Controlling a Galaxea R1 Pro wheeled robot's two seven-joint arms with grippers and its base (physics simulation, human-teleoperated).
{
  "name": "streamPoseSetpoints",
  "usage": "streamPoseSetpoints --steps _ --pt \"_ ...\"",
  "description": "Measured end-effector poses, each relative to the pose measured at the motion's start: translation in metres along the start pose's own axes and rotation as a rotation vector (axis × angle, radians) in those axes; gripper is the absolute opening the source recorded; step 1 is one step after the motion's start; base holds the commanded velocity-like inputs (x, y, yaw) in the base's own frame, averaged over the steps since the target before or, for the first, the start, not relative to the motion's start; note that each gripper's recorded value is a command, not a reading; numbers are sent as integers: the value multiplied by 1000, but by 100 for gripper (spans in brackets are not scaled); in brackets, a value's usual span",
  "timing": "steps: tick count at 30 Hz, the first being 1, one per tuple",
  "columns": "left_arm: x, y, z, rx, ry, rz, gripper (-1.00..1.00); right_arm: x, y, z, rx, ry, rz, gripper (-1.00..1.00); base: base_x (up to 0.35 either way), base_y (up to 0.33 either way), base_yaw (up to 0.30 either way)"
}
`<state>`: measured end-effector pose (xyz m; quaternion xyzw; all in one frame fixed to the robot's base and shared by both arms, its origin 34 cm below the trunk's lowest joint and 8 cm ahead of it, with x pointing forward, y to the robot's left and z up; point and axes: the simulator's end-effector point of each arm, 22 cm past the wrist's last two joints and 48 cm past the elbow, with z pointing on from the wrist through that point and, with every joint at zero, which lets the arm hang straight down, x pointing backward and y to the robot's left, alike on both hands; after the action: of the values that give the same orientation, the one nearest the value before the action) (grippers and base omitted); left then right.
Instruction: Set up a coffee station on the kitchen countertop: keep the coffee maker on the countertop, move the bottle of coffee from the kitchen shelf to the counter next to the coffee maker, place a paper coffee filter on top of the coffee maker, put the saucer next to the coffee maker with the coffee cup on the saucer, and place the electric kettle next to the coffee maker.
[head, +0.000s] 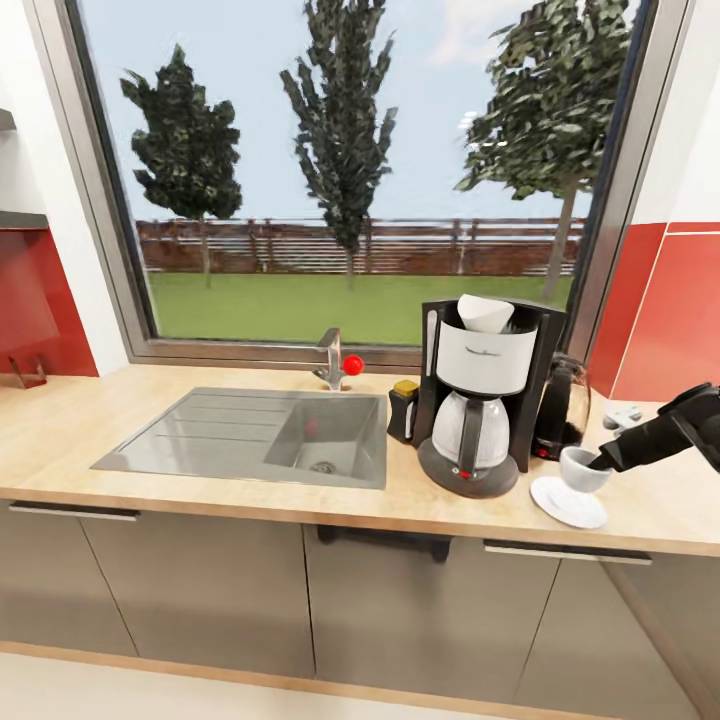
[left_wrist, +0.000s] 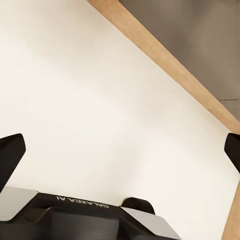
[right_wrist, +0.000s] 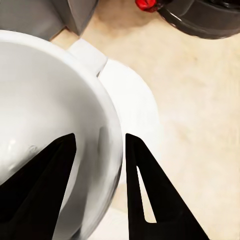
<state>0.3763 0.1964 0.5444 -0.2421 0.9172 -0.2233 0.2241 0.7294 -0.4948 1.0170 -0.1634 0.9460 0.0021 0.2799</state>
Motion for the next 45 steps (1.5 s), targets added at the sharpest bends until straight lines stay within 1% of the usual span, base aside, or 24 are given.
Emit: streamPoseSetpoints --steps 7,11,12,13,15,19,23,28,32,37,40,45 --pt "0 0 0 1 0 1 100 2 1 3 -3 6 1 -100 1 0 0" --pt "0 0 0 1 0 1 100 11 0 8 -12 24 21 -100 0 0 0" --pt "0 0 0 1 0 1 100 13 0 10 -15 27 19 -100 0 0 0" --pt "0 0 0 1 0 1 100 13 0 12 -19 23 3 -100 0 0 0" --pt "0 0 0 1 0 1 100 13 -4 14 -2 18 -11 -100 0 0 0" --pt "0 0 0 1 0 1 100 13 -9 15 22 15 -15 -100 0 0 0" --pt "0 0 0 1 0 1 100 13 -11 16 29 14 -16 -100 0 0 0" --pt "3 3 6 1 1 2 100 17 -11 23 32 13 -16 -100 0 0 0" --pt "3 3 6 2 1 2 100 17 -11 23 31 12 -16 -100 0 0 0" --pt "5 7 13 2 2 2 100 18 -6 30 14 -3 -8 -100 0 0 0" --pt "5 7 13 2 2 3 100 14 -2 30 -2 -19 0 -100 0 0 0" --pt "5 7 13 2 3 3 100 14 -1 30 -5 -21 2 -100 0 0 0"
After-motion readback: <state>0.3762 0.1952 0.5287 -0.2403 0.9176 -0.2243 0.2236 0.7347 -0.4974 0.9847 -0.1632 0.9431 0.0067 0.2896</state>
